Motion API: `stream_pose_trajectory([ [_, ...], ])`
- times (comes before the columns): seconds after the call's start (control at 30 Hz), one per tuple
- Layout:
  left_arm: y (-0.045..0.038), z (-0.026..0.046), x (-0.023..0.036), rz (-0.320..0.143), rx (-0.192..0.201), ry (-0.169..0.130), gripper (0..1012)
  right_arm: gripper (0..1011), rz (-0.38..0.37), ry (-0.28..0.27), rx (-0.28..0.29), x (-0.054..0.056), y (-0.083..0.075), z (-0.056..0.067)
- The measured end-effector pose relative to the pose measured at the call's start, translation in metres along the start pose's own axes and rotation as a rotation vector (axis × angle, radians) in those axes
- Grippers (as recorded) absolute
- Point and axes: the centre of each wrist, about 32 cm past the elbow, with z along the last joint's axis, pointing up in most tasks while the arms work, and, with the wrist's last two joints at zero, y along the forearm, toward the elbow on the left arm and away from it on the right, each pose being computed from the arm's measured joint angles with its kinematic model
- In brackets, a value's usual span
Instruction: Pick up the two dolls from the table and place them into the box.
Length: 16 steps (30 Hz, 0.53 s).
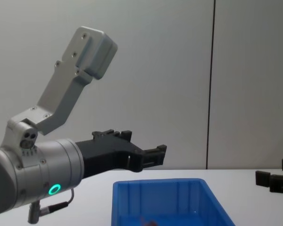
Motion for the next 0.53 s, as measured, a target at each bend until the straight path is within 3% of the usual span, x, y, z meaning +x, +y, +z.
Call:
stream_pose_trajectory([
  [0.23, 0.0004, 0.0002, 0.0012, 0.026, -0.028, -0.012, 994, 1004, 0.0, 0.0, 0.0, 0.0, 0.0, 0.0],
  [0.53, 0.0061, 0.0026, 0.0088, 0.091, -0.079, -0.037, 1001, 1004, 0.0, 0.0, 0.0, 0.0, 0.0, 0.0],
])
